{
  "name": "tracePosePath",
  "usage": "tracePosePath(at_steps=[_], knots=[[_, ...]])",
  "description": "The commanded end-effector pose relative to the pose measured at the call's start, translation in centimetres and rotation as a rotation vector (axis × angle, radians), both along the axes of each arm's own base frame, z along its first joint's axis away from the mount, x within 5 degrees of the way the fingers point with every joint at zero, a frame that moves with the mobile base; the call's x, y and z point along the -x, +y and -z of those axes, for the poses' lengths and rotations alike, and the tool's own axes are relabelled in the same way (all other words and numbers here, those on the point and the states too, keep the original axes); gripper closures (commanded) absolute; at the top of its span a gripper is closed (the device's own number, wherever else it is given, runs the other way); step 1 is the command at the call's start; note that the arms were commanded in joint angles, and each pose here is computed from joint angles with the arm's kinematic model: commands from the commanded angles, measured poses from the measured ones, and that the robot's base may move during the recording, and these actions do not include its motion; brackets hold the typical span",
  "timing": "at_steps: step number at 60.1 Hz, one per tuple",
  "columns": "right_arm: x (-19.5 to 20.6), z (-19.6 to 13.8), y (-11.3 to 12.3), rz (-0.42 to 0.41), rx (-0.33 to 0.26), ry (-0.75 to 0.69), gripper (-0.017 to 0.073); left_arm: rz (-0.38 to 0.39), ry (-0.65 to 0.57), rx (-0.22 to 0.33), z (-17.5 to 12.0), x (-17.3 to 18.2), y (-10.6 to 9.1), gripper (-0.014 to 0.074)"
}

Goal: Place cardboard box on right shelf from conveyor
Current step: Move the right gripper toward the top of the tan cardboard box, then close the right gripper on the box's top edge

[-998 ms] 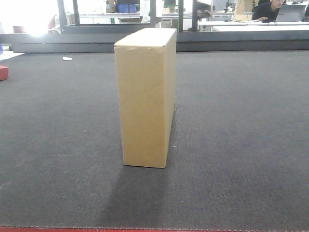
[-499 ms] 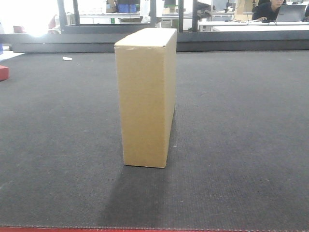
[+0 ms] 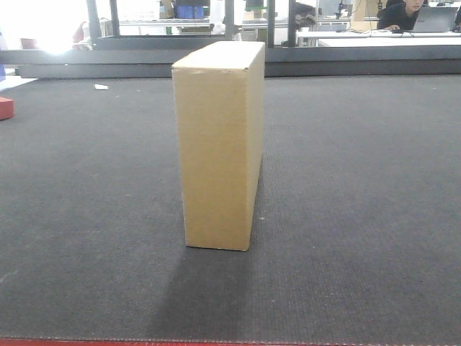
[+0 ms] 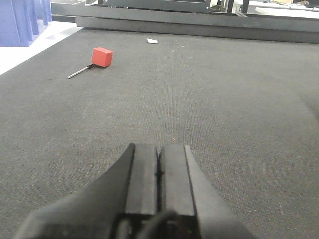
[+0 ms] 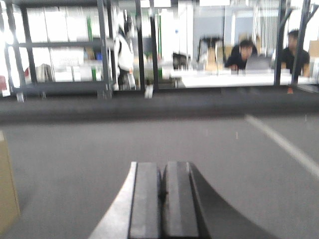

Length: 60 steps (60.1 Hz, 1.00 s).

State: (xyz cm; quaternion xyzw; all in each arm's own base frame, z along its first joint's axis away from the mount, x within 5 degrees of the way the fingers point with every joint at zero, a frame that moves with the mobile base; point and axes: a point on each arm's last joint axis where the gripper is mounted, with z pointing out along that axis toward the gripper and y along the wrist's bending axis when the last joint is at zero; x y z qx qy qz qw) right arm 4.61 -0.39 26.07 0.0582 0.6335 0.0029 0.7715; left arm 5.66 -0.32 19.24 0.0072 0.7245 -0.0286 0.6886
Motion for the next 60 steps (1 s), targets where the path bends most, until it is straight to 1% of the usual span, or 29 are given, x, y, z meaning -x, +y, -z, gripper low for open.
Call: tracePosePath(at_steps=[1,3,7,14,18,21,29,37,42,50,57,59,60], knots=[[0.1,-4.0,-0.1,0.007,0.000,-0.101,0.0427,0.000,-0.091,0.010,-0.6,0.1,0.0,0.0710],[-0.1,-4.9,-0.1,0.008,0.000,-0.101,0.0379,0.000,-0.091,0.010,-0.6,0.1,0.0,0.0710],[-0.8,-6.8,-0.1,0.004,-0.002,-0.099,0.0251,0.000,-0.091,0.010,-0.6,0.1,0.0,0.0710],[-2.3,-9.0,-0.2,-0.009,-0.005,-0.075,0.0064,0.000,-0.091,0.010,-0.6,0.1,0.0,0.0710],[-3.4,-10.1,0.0,-0.041,-0.013,-0.055,-0.0022,0.000,-0.091,0.010,-0.6,0.1,0.0,0.0710],[-4.4,-10.8,0.2,-0.072,-0.016,-0.029,-0.0062,0.000,-0.091,0.010,-0.6,0.1,0.0,0.0710],[-8.3,-12.6,1.6,-0.183,-0.016,0.095,-0.0057,0.000,-0.091,0.010,-0.6,0.1,0.0,0.0710],[-12.1,-13.9,4.3,-0.325,0.002,0.246,-0.0057,0.000,-0.091,0.010,-0.6,0.1,0.0,0.0710],[-14.7,-14.8,6.8,-0.420,-0.023,0.339,-0.0057,0.000,-0.091,0.010,-0.6,0.1,0.0,0.0710],[-18.2,-16.5,10.8,-0.527,-0.108,0.487,-0.0057,0.000,-0.091,0.010,-0.6,0.1,0.0,0.0710],[-21.0,-16.9,14.2,-0.569,-0.173,0.653,-0.0057,0.000,-0.091,0.010,-0.6,0.1,0.0,0.0709],[-21.4,-17.0,15.0,-0.576,-0.184,0.690,-0.0057,0.000,-0.091,0.010,-0.6,0.1,0.0,0.0710],[-21.8,-17.0,15.5,-0.578,-0.179,0.718,-0.0057,0.000,-0.091,0.010,-0.6,0.1,0.0,0.0710]])
